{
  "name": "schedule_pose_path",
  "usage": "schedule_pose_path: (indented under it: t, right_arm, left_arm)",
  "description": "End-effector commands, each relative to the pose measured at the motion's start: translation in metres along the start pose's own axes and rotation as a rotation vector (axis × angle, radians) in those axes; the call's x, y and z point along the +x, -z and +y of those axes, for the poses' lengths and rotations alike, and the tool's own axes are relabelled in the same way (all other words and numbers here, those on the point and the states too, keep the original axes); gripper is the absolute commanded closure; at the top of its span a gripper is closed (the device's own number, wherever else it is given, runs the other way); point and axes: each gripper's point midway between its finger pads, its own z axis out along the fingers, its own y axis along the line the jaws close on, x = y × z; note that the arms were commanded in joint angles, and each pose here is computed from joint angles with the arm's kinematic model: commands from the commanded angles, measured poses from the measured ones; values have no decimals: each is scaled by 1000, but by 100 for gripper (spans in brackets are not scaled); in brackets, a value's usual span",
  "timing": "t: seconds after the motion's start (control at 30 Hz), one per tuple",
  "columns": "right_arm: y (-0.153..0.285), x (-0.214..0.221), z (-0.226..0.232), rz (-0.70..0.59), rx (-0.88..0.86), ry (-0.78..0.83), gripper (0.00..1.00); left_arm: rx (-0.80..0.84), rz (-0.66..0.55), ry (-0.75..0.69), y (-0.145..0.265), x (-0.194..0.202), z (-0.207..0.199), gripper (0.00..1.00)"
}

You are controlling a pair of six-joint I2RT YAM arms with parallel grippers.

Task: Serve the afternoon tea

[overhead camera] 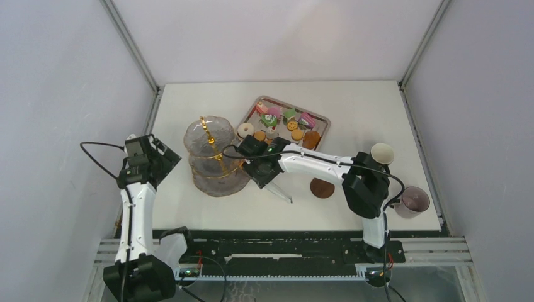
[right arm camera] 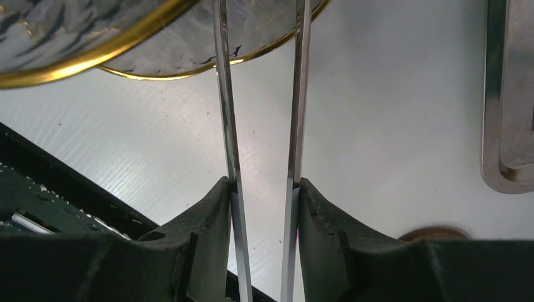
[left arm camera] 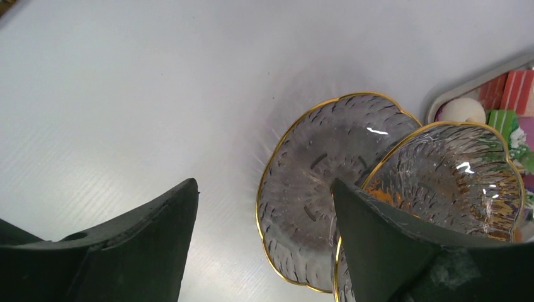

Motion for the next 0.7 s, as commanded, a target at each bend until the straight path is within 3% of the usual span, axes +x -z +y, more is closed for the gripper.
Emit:
schedule_pose_path:
  t: [0.0,0.1,0.2,0.27,0.67]
  right_arm:
    - [9,-49,0,-160,-3,-55,100]
    - [5,-59,-2,-181,-7,-71,94]
    - [2,-66,-2,-193,-9,-76,69]
    - [1,-65,-1,-190,-15,-75,60]
    - [11,-55,-5,-196,-8,-74,49]
  left_arm:
    - [-9,-124,-18,24,-32,-3,17]
    - [-4,-128,-16,26,-32,-4,17]
    - [-5,-129,-18,26,-32,-3,17]
    - [-5,-127,-19,26,-32,-4,17]
    - [7,-110,-16,21,-31,-8,17]
